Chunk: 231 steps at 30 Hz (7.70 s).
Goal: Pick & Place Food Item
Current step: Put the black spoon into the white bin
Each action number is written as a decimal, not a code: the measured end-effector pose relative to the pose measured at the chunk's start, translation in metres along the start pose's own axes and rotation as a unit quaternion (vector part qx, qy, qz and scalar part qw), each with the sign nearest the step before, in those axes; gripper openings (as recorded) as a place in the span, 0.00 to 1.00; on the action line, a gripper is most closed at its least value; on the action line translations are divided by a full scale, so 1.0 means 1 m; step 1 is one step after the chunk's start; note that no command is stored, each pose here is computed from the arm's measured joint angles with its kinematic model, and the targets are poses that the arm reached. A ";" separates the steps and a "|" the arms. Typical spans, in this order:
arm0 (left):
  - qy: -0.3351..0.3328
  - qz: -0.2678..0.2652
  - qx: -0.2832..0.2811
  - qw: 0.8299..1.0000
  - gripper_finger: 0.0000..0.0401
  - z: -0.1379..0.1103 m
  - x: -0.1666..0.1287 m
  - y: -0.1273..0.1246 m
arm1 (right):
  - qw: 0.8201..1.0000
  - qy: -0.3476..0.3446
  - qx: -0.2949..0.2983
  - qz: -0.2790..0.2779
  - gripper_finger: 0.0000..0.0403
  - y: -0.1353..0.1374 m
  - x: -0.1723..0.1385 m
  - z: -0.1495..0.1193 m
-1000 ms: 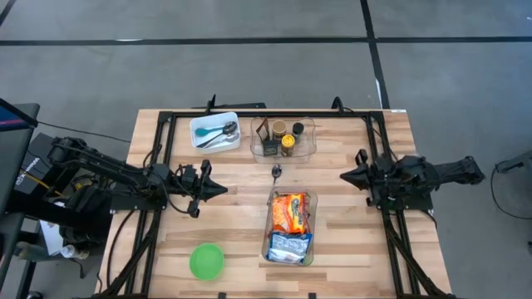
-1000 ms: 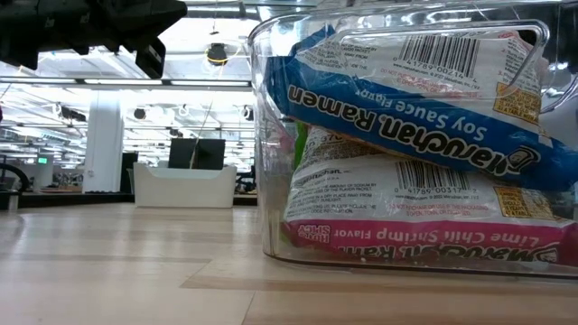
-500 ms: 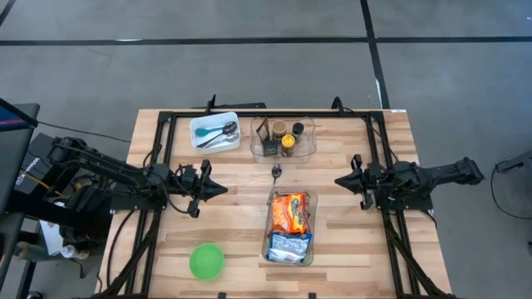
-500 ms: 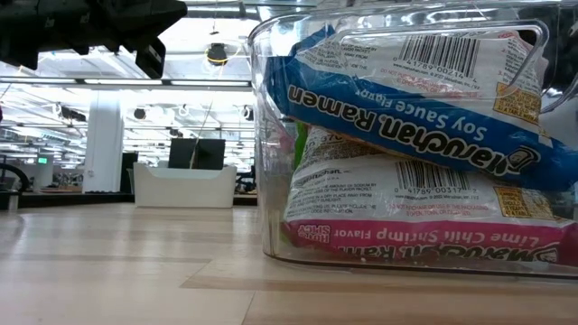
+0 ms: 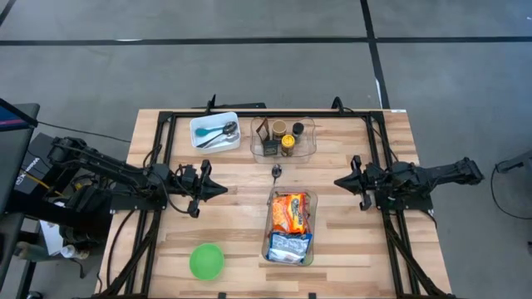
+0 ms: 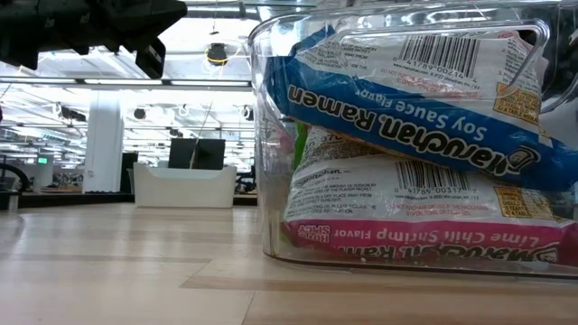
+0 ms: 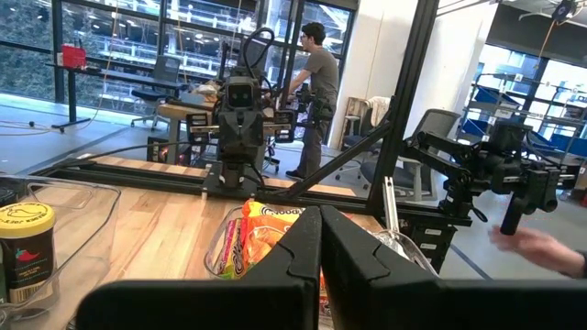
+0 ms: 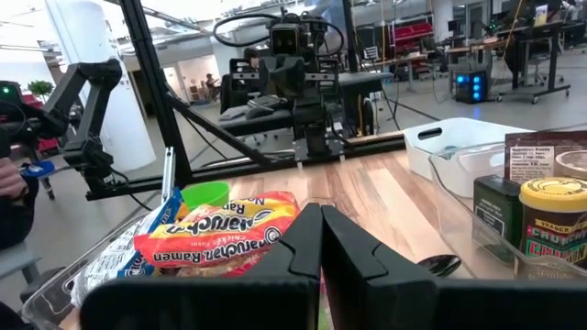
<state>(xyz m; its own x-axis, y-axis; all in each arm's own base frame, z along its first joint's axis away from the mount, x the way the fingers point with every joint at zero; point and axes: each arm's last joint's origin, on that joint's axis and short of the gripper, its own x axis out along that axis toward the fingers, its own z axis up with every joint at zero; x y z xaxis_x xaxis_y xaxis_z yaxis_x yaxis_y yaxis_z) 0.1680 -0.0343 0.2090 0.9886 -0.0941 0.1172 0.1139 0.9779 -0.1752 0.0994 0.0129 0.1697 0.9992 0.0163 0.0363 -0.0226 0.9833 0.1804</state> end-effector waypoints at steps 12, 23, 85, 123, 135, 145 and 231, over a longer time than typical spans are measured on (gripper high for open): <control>-0.076 0.002 0.118 0.990 0.00 0.015 -0.001 -0.001 | 1.000 0.000 0.000 0.000 0.00 0.000 0.000 0.000; -0.054 0.047 0.160 0.985 0.00 0.013 0.000 0.014 | 1.000 0.001 0.000 0.000 0.00 0.000 0.000 0.000; -0.058 0.177 0.145 0.972 0.00 0.150 0.073 0.051 | 1.000 0.001 0.000 0.000 0.00 0.000 0.000 -0.001; -0.005 0.200 -0.035 0.979 0.00 0.140 0.155 0.084 | 1.000 0.001 0.000 0.000 0.00 0.000 0.000 -0.001; -0.097 0.177 -0.025 0.979 0.00 0.159 0.155 0.080 | 1.000 0.001 0.000 0.000 0.00 0.000 0.000 -0.001; 0.036 0.210 -0.040 0.976 0.00 0.130 0.155 0.087 | 1.000 0.001 0.000 0.000 0.00 0.000 0.000 -0.001; 0.190 0.378 -0.407 0.809 0.00 -0.022 0.154 0.082 | 1.000 0.001 0.000 0.000 0.00 0.000 0.000 -0.001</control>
<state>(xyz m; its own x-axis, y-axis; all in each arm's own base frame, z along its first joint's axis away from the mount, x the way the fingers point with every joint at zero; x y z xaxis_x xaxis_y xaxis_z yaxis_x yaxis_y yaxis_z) 0.3315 0.0269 0.1913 0.7467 0.2725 -0.6068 -0.6644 0.3495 -0.6606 0.0995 0.0129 0.1689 0.9993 0.0168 0.0346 -0.0227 0.9834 0.1801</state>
